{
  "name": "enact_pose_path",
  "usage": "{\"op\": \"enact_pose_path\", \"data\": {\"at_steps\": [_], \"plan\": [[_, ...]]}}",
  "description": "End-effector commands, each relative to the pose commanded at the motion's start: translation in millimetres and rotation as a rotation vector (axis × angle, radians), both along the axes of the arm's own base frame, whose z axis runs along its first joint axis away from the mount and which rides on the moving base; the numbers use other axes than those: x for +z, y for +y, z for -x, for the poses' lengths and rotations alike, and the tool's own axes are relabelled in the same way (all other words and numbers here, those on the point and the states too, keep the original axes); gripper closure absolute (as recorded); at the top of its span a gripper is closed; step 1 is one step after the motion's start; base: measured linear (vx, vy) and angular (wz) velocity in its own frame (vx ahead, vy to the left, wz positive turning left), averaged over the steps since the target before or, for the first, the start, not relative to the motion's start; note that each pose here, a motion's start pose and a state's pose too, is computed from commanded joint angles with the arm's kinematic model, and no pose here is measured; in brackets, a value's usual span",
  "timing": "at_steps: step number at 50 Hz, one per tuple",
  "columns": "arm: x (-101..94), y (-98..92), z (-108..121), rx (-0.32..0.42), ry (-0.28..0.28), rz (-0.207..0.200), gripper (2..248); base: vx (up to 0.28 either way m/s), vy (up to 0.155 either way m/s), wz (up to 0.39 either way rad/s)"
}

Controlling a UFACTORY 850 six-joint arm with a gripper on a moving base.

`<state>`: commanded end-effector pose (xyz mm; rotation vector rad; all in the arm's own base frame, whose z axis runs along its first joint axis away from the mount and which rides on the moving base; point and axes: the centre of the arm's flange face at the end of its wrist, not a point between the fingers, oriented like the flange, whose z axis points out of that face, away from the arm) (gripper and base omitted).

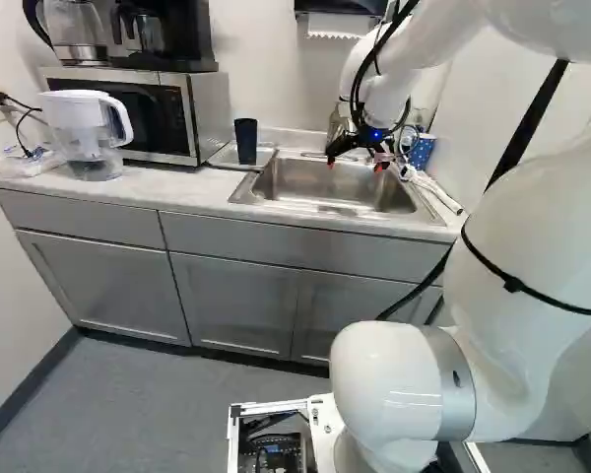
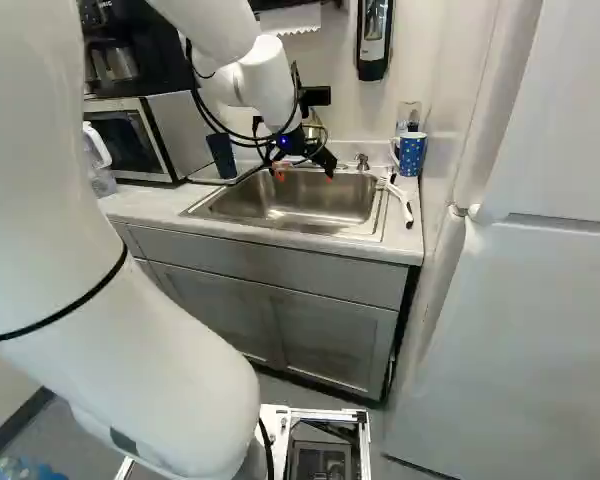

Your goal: Rinse the cup and place it in the tray

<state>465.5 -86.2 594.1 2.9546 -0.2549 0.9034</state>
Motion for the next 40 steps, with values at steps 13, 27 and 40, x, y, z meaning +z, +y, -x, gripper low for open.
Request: {"op": "enact_pose_path", "data": {"at_steps": [13, 27, 40], "plan": [[0.0, 0.0, 0.0, 0.000, 0.000, 0.000, 3, 0.000, 0.000, 0.000], [0.0, 0.0, 0.0, 0.000, 0.000, 0.000, 3, -0.028, 0.003, 0.012], [0.0, 0.0, 0.0, 0.000, 0.000, 0.000, 3, -0.064, 0.019, -0.004]]}}
